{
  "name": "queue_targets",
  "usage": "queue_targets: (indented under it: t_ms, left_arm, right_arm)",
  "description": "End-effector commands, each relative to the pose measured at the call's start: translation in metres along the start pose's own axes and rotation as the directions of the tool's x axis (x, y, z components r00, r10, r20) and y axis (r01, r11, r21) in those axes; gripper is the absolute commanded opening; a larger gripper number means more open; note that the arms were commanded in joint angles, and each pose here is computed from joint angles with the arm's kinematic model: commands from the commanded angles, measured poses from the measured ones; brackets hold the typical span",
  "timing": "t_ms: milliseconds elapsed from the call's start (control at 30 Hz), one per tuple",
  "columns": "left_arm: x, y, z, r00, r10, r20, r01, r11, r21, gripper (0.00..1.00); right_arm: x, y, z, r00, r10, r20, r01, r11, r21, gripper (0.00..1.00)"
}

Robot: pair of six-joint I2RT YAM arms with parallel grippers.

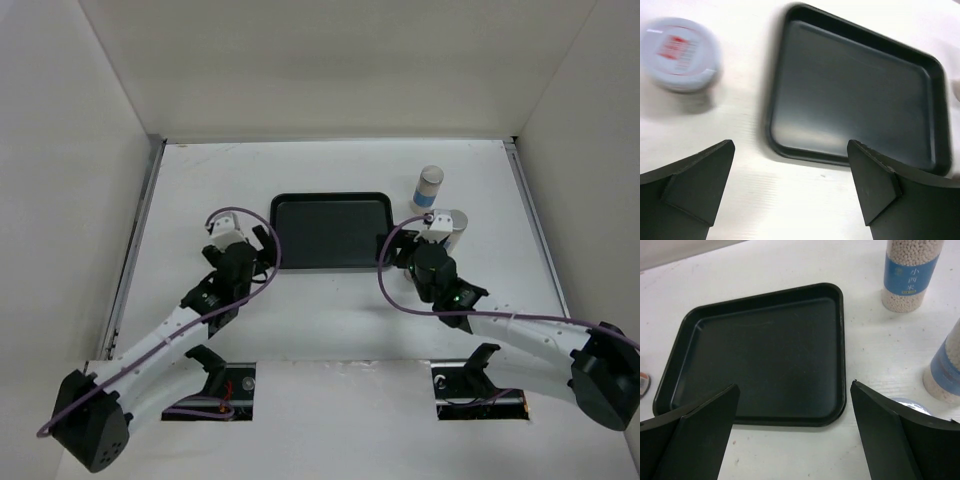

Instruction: Organize the condiment bottles

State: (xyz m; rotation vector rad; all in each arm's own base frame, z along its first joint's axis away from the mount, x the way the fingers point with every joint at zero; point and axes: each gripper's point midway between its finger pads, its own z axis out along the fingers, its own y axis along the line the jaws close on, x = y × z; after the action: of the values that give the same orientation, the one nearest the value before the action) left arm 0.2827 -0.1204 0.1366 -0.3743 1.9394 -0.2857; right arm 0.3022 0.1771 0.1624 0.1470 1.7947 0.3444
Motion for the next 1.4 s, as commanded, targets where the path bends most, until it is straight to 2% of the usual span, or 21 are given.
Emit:
queue_targets:
  t_ms: [0, 133, 300, 333, 400, 433, 467, 500, 567, 600, 633, 667, 733, 767, 867, 1100, 1367]
  left_arm:
    - [-0.031, 0.036, -0.009, 0.997, -0.011, 0.082, 0.021, 0.992, -0.127, 1.00]
    - [-0.060, 0.057, -0.016, 0.989, -0.007, 0.150, 0.035, 0.982, -0.185, 1.00]
    - [-0.079, 0.074, -0.017, 0.982, 0.026, 0.187, 0.031, 0.955, -0.294, 1.00]
    - [-0.081, 0.073, -0.015, 0.981, 0.036, 0.191, 0.024, 0.953, -0.303, 1.00]
    - [-0.088, 0.069, -0.011, 0.977, 0.046, 0.206, 0.022, 0.949, -0.316, 1.00]
    - [-0.091, 0.068, -0.009, 0.976, 0.045, 0.215, 0.027, 0.946, -0.322, 1.00]
    - [-0.094, 0.066, -0.006, 0.974, 0.046, 0.220, 0.029, 0.946, -0.322, 1.00]
    - [-0.098, 0.063, -0.004, 0.974, 0.051, 0.222, 0.023, 0.947, -0.319, 0.93]
    - [-0.103, 0.060, -0.002, 0.971, 0.080, 0.223, -0.002, 0.944, -0.329, 0.65]
    - [-0.105, 0.061, 0.000, 0.970, 0.092, 0.226, -0.009, 0.939, -0.343, 0.51]
    - [-0.106, 0.064, 0.002, 0.969, 0.102, 0.224, -0.016, 0.933, -0.360, 0.46]
    - [-0.105, 0.066, 0.005, 0.970, 0.112, 0.214, -0.025, 0.928, -0.373, 0.47]
    - [-0.103, 0.069, 0.013, 0.974, 0.129, 0.185, -0.046, 0.916, -0.399, 0.58]
    - [-0.100, 0.068, 0.019, 0.977, 0.140, 0.163, -0.065, 0.914, -0.400, 0.68]
    - [-0.090, 0.067, 0.038, 0.981, 0.161, 0.104, -0.106, 0.907, -0.408, 0.80]
    - [-0.078, 0.076, 0.067, 0.983, 0.175, 0.057, -0.129, 0.877, -0.463, 0.79]
    - [-0.066, 0.081, 0.093, 0.988, 0.149, 0.048, -0.110, 0.878, -0.465, 0.71]
  right_arm:
    - [-0.022, 0.013, -0.002, 0.995, 0.064, 0.081, -0.060, 0.997, -0.057, 1.00]
    - [-0.020, 0.016, -0.002, 0.995, 0.063, 0.074, -0.058, 0.996, -0.069, 1.00]
    - [-0.020, 0.021, -0.003, 0.994, 0.070, 0.079, -0.063, 0.994, -0.091, 1.00]
    - [-0.018, 0.022, -0.002, 0.995, 0.068, 0.073, -0.061, 0.993, -0.097, 0.92]
    - [-0.016, 0.027, -0.002, 0.996, 0.066, 0.063, -0.058, 0.992, -0.115, 0.50]
    - [-0.015, 0.029, -0.002, 0.996, 0.066, 0.060, -0.058, 0.991, -0.124, 0.37]
    - [-0.013, 0.031, -0.001, 0.997, 0.062, 0.054, -0.054, 0.991, -0.125, 0.32]
    - [-0.011, 0.031, 0.000, 0.997, 0.057, 0.049, -0.051, 0.991, -0.122, 0.32]
    - [-0.008, 0.031, 0.002, 0.998, 0.047, 0.040, -0.042, 0.992, -0.119, 0.39]
    - [-0.008, 0.032, 0.002, 0.998, 0.046, 0.040, -0.040, 0.992, -0.122, 0.48]
    - [-0.007, 0.033, 0.002, 0.998, 0.045, 0.037, -0.040, 0.991, -0.127, 0.60]
    - [-0.006, 0.034, 0.002, 0.999, 0.043, 0.032, -0.038, 0.990, -0.133, 0.71]
    - [-0.002, 0.037, 0.004, 0.999, 0.038, 0.021, -0.035, 0.989, -0.143, 0.85]
    - [0.000, 0.039, 0.005, 0.999, 0.036, 0.015, -0.033, 0.988, -0.150, 0.88]
    - [0.004, 0.046, 0.005, 1.000, 0.025, -0.003, -0.025, 0.984, -0.174, 0.92]
    - [0.011, 0.050, 0.008, 1.000, 0.007, -0.021, -0.011, 0.983, -0.181, 0.92]
    - [0.013, 0.053, 0.005, 0.999, 0.020, -0.030, -0.026, 0.978, -0.209, 0.93]
